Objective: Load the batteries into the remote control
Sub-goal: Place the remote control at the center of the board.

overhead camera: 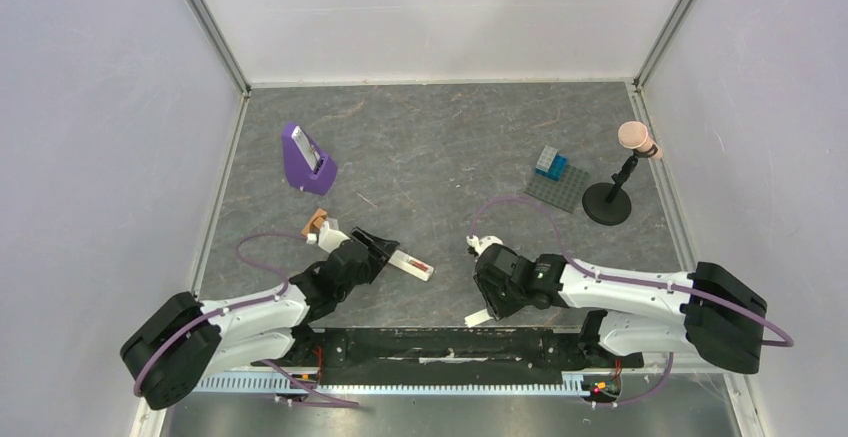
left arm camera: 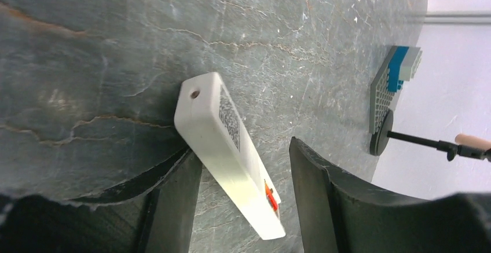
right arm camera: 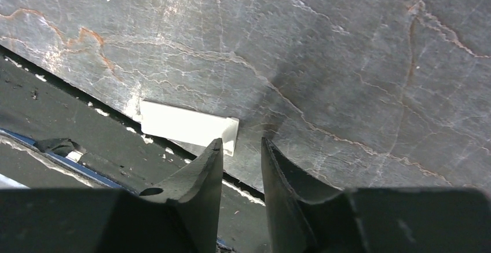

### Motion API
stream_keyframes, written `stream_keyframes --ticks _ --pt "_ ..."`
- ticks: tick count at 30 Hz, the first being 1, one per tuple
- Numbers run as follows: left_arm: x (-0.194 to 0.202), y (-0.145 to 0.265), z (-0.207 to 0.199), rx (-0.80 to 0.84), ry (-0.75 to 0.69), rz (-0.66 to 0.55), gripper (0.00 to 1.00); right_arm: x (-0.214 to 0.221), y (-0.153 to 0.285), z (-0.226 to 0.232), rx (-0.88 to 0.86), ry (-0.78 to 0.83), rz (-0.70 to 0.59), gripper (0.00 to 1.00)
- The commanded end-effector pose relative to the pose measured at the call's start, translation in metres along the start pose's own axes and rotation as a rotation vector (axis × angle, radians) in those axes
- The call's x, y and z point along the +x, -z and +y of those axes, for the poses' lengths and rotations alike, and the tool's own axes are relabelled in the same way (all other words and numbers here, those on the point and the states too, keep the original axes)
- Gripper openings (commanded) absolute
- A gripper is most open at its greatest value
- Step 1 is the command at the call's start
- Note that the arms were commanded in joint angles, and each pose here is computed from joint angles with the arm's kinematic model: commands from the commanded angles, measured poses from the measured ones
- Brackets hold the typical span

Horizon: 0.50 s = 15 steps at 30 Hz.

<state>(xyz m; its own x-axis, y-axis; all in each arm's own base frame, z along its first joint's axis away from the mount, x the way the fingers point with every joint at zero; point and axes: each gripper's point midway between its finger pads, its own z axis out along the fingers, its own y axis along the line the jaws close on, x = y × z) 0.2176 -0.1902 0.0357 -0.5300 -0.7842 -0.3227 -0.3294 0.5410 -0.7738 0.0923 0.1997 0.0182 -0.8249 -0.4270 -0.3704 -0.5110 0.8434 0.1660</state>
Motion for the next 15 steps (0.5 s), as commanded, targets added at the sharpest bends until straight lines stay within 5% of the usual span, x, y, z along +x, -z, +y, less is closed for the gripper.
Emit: stream_keyframes --ticks 1,11,15 --pt "-0.009 0.006 0.036 -0.158 0.013 -0.060 0.64 -0.001 -0.006 0.002 0.014 -0.010 -0.016 0.30" --pt "0.004 0.022 0.066 -0.241 -0.004 0.001 0.65 0.000 -0.014 -0.007 0.097 -0.051 -0.011 0.01" --pt "-0.001 0.033 0.075 -0.277 0.010 -0.012 0.65 -0.005 -0.017 -0.015 0.150 -0.106 -0.058 0.00"
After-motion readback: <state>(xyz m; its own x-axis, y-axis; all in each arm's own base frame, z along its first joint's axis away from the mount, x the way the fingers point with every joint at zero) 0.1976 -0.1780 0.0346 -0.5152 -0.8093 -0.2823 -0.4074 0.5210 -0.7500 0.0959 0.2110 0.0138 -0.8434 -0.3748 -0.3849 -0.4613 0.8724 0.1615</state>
